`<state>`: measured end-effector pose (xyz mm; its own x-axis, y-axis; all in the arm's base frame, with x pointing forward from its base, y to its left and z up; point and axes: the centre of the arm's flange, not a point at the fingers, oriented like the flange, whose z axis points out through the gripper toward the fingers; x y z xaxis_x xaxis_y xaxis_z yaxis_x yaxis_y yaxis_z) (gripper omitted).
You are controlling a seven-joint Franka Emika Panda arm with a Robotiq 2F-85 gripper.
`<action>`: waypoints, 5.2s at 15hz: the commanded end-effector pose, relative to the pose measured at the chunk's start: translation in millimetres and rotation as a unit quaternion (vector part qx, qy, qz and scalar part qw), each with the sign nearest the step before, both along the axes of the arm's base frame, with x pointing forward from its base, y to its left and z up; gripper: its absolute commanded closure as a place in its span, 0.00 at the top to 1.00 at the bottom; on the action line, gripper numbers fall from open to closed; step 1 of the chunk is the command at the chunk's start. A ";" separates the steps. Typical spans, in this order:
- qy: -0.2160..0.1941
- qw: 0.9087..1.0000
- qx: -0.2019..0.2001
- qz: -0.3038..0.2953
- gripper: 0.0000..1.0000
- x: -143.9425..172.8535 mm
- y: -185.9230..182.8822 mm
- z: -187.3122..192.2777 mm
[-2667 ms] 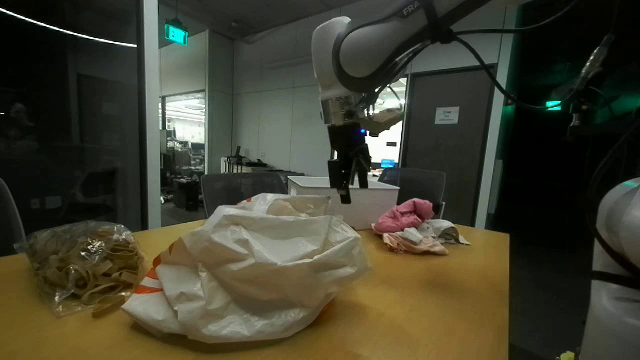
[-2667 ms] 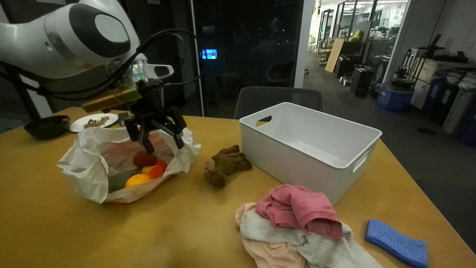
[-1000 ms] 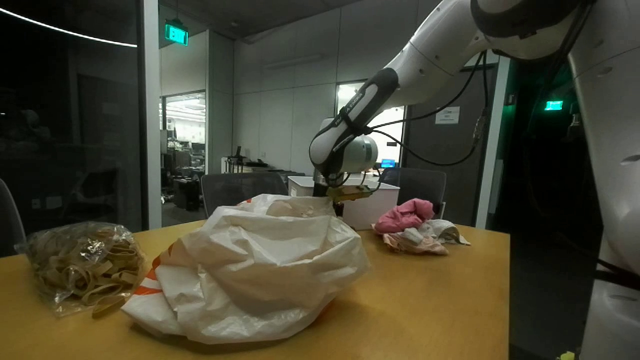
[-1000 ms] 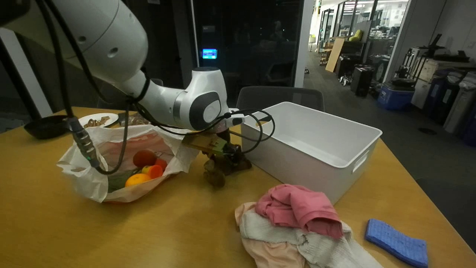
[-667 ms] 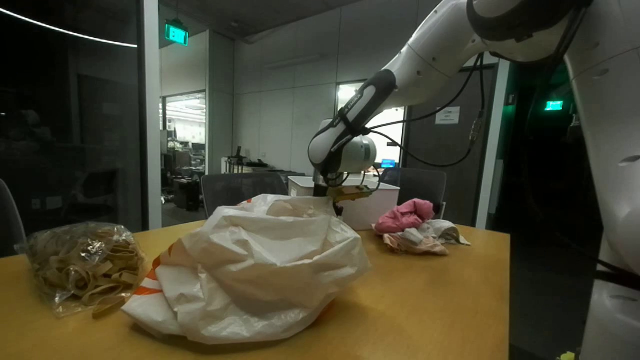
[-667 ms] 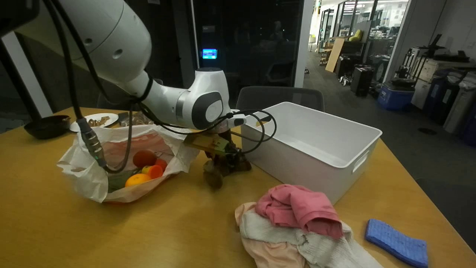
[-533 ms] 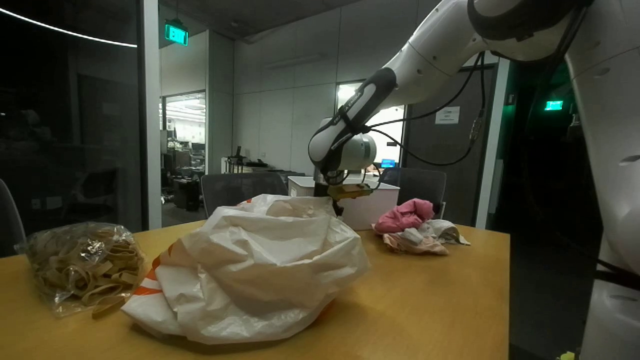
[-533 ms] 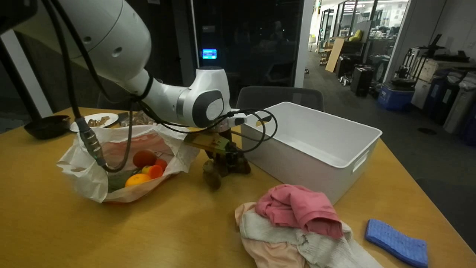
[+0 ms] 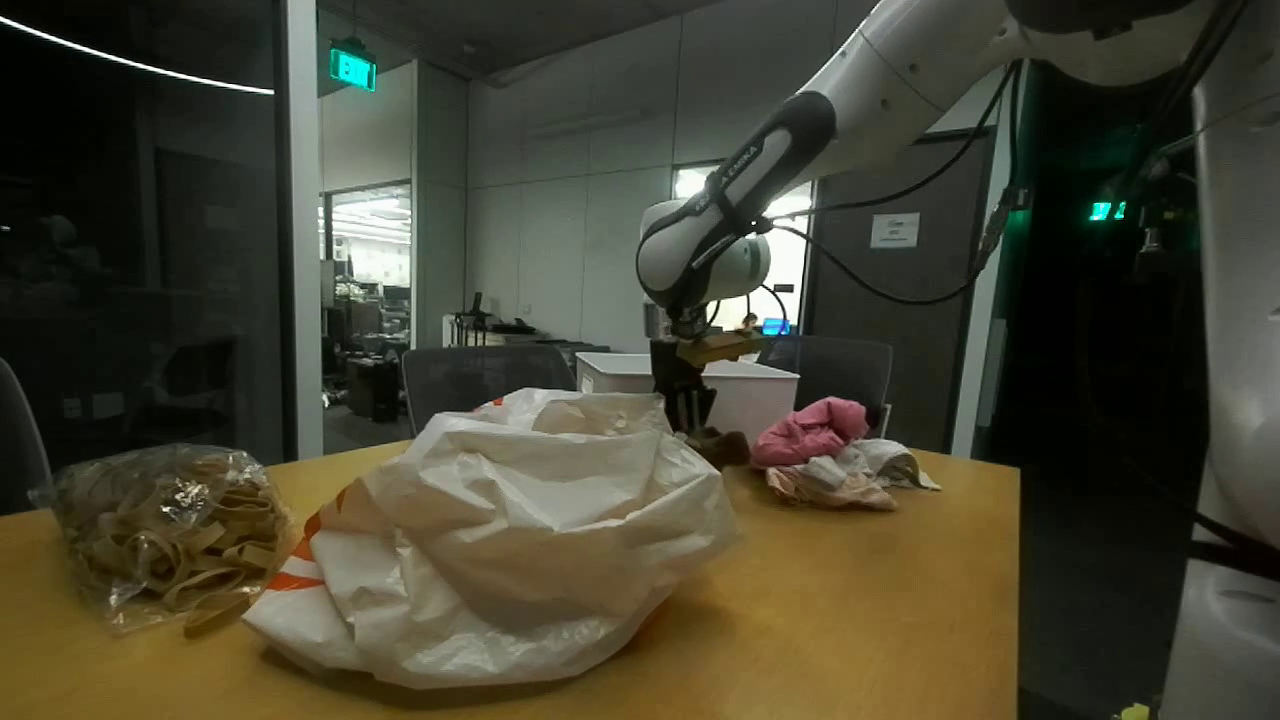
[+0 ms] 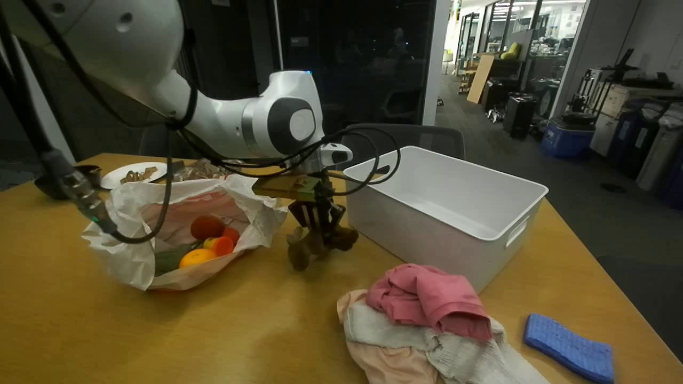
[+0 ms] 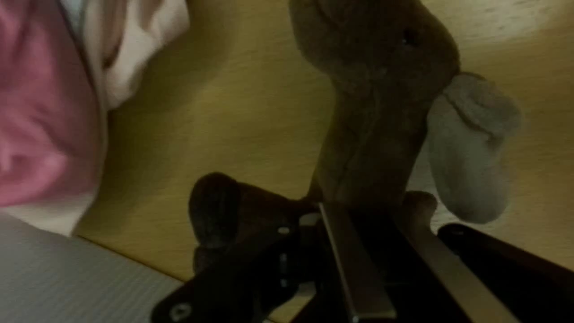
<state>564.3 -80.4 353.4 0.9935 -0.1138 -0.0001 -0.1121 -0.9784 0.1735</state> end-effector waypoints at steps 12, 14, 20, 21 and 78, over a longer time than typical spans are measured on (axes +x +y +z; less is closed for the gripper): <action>0.048 0.970 -0.153 0.180 0.13 -187.5 102.1 69.2; 0.014 0.966 -0.162 0.203 0.12 -201.6 124.1 77.9; -0.073 0.943 -0.175 0.274 0.11 -214.9 184.4 95.9; -0.079 0.940 -0.177 0.282 0.11 -210.7 194.9 94.0; 0.018 0.966 -0.058 0.253 1.00 -201.9 216.9 138.7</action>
<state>362.3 136.2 492.2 0.9214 0.3850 -0.0527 0.3836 -0.8800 0.2802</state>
